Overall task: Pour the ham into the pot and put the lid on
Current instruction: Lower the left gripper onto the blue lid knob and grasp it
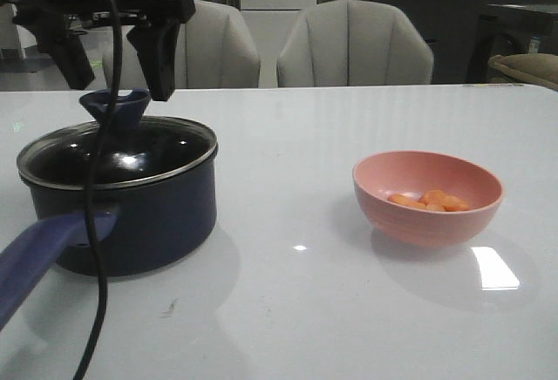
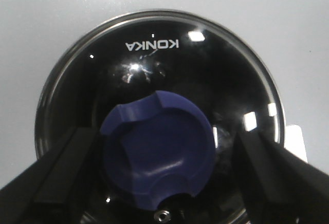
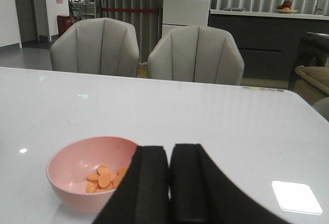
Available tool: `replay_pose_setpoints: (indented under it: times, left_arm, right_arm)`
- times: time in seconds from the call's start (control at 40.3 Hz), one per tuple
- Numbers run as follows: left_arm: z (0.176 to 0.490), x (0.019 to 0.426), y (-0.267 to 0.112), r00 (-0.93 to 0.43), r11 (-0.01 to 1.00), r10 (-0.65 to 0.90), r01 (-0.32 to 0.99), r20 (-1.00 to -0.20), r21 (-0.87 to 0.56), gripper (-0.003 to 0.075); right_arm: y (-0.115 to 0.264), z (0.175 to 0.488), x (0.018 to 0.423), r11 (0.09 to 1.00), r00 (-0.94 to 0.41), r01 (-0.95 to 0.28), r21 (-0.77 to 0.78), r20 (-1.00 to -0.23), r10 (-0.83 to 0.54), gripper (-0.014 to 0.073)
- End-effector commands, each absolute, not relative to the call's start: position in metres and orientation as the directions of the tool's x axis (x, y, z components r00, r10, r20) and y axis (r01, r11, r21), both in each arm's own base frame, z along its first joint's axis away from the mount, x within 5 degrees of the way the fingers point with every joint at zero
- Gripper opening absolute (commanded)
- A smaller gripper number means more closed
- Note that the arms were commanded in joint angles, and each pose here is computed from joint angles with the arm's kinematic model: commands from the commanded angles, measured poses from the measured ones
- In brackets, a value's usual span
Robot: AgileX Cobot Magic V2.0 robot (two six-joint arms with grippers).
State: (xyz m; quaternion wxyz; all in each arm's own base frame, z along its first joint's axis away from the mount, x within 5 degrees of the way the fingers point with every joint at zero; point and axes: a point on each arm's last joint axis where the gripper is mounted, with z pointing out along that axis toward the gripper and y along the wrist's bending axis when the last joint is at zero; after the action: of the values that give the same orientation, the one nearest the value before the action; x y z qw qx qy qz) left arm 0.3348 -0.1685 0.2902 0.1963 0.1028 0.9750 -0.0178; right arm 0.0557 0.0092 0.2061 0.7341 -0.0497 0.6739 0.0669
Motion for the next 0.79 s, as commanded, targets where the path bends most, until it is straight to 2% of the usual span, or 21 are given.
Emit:
replay_pose_setpoints:
  times: [0.0, 0.149, 0.521, 0.769]
  left_arm:
    - [0.315, 0.334, -0.165, -0.872, 0.985, 0.134, 0.168, -0.471, -0.029, 0.0554]
    - [0.316, 0.339, -0.156, -0.876, 0.993, 0.073, 0.11, -0.477, -0.051, 0.0554]
    - [0.314, 0.341, -0.153, -0.884, 0.993, 0.046, 0.091, -0.465, -0.075, 0.0554]
    - [0.296, 0.347, -0.157, -0.912, 0.994, 0.049, 0.085, -0.406, -0.071, 0.0554]
  right_arm:
    - [0.008, 0.217, 0.053, 0.988, 0.2, -0.156, 0.009, -0.979, 0.041, 0.0158]
    - [0.008, 0.217, 0.053, 0.988, 0.2, -0.156, 0.009, -0.979, 0.041, 0.0158]
    - [0.008, 0.217, 0.053, 0.988, 0.2, -0.156, 0.009, -0.979, 0.041, 0.0158]
    - [0.008, 0.217, 0.053, 0.988, 0.2, -0.156, 0.009, -0.979, 0.041, 0.0158]
